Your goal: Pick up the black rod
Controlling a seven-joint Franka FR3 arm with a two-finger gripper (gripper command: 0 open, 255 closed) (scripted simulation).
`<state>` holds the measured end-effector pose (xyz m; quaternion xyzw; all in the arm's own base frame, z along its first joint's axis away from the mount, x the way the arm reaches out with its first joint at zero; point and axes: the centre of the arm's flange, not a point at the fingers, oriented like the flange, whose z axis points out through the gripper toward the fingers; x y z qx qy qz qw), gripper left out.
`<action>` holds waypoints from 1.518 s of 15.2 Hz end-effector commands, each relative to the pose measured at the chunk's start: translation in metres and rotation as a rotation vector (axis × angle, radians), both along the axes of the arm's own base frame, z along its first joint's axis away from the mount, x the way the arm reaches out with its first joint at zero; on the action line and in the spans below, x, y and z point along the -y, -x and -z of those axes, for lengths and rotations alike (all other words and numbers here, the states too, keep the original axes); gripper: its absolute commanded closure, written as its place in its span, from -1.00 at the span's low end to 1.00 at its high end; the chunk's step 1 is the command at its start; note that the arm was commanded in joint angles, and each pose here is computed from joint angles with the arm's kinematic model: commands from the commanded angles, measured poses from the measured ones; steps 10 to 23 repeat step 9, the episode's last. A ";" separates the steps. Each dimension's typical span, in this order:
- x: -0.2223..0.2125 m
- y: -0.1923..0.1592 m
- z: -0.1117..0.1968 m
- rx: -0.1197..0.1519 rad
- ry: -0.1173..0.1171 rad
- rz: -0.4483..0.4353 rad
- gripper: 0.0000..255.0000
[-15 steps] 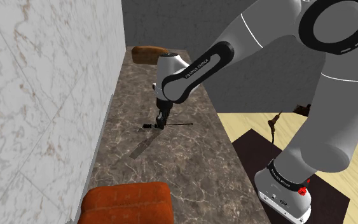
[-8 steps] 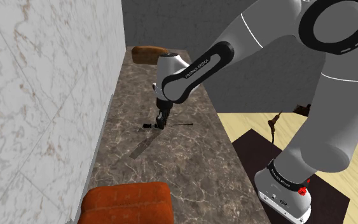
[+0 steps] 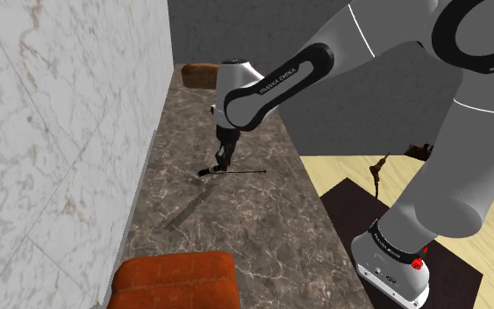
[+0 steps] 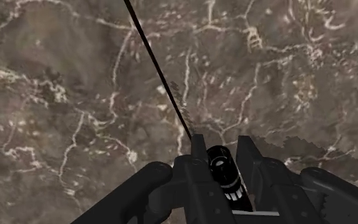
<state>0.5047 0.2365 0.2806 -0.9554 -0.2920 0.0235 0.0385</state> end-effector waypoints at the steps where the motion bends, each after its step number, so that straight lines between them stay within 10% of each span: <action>1: 0.000 -0.001 -0.011 0.000 0.000 0.000 1.00; 23: 0.000 -0.001 -0.043 0.000 0.000 0.000 1.00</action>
